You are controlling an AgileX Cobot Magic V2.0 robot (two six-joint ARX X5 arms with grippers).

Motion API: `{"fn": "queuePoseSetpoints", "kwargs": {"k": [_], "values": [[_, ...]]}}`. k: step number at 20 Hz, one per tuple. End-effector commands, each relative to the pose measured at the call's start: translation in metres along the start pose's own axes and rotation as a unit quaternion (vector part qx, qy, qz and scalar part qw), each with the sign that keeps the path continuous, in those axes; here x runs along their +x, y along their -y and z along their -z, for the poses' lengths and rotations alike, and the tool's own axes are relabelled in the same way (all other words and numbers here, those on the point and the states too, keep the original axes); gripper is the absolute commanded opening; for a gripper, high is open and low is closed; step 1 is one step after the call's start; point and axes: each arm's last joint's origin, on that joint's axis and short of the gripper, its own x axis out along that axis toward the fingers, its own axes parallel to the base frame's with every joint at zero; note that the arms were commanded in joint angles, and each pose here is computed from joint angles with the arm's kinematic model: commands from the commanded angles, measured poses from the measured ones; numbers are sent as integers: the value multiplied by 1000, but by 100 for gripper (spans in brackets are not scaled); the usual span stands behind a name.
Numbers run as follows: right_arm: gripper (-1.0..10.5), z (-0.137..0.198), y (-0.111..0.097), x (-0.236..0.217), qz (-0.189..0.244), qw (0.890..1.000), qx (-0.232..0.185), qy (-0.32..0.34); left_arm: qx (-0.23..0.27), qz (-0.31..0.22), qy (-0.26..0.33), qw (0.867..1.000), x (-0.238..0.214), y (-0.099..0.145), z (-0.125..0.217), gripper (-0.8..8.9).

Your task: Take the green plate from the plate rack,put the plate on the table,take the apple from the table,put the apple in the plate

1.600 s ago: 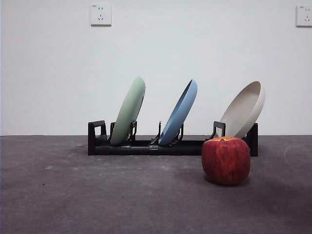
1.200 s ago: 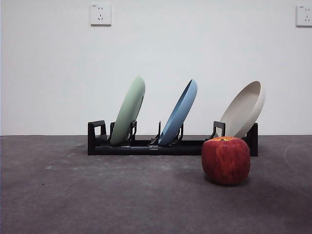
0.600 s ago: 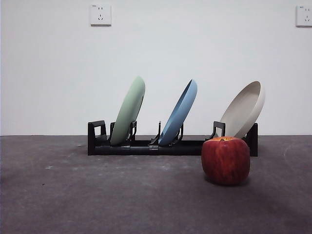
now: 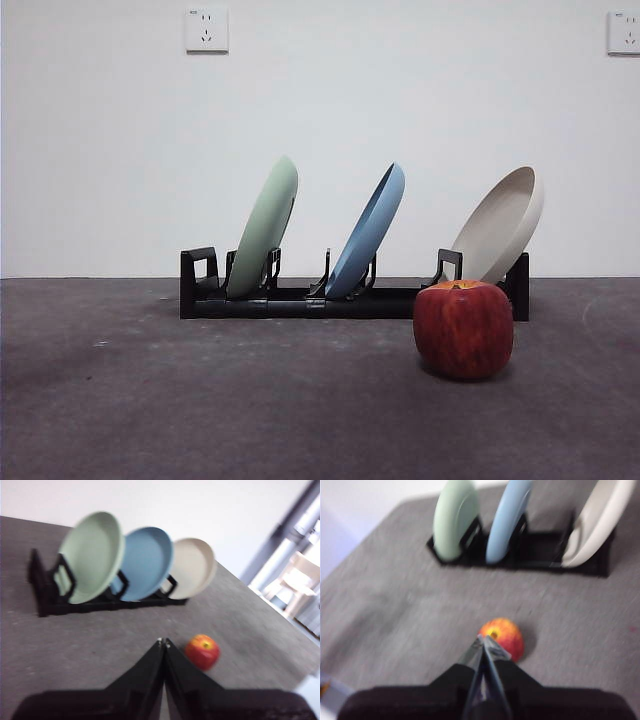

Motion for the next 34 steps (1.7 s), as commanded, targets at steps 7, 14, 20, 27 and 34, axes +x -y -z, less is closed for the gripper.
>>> {"fn": "queuePoseSetpoints", "kwargs": {"k": [7,14,20,27,34], "values": [[-11,-15,-14,-13,-49,991,-36,-115,23,55,-91,994,-4,13,-23,-7],[83,-13,-16,-17,-52,989,-29,-135,23,52,-133,989,-9,18,-21,65],[600,-13,-16,-17,-51,989,-19,-135,22,52,-134,989,-9,18,-21,553],[599,-13,-16,-17,-50,989,-12,-135,34,53,-119,991,0,12,-30,552],[599,-13,-16,-16,-50,989,-11,-137,36,44,-88,994,46,-7,-61,552]]}}
